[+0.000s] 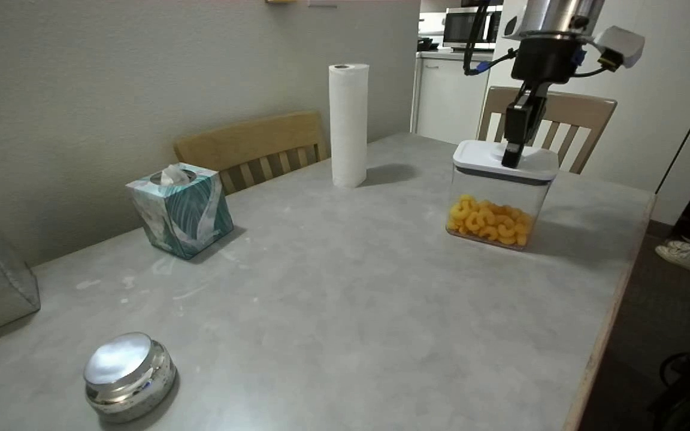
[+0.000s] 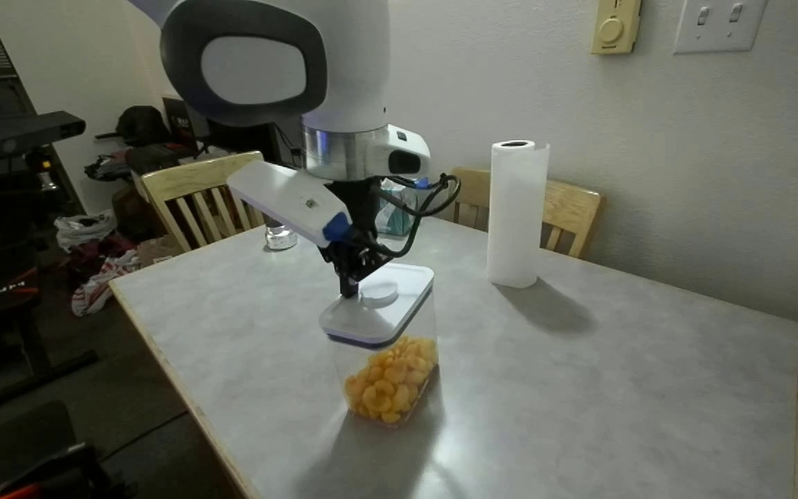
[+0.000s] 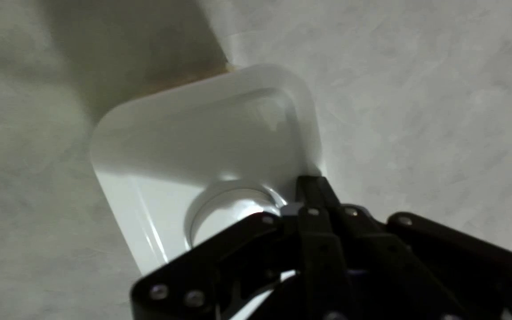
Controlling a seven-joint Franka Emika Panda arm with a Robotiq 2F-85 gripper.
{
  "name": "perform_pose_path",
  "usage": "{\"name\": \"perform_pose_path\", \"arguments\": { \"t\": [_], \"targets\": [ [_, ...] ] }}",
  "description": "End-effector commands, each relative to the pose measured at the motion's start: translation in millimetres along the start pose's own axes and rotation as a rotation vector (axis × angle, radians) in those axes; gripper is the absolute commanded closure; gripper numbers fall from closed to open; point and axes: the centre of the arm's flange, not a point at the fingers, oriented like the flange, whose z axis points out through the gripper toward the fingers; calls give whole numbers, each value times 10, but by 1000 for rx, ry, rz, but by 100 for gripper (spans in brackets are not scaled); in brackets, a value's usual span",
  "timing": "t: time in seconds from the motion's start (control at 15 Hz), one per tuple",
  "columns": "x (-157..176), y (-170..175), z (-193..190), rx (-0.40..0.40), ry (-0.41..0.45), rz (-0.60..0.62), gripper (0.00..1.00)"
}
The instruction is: Place the lid on the container and push the button
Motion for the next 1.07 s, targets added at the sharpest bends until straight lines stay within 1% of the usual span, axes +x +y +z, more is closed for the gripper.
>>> {"name": "perform_pose_path", "arguments": {
  "t": [0.0,0.2,0.53,0.6,0.67,0.73,0.8,0.93,1.0],
  "targets": [
    [125,167,-169,-45,30,-4,100],
    [72,157,-269,-66,61,-4,100],
    [-37,135,-396,-99,83,2,100],
    [-56,132,-420,-107,89,7,81],
    [-69,141,-409,-102,93,17,72],
    [-72,168,-340,-78,88,23,66],
    [10,-1,-23,-1,5,0,85],
    [56,61,-124,-33,27,-5,67],
    [77,93,-174,-40,36,-5,66]
  ]
}}
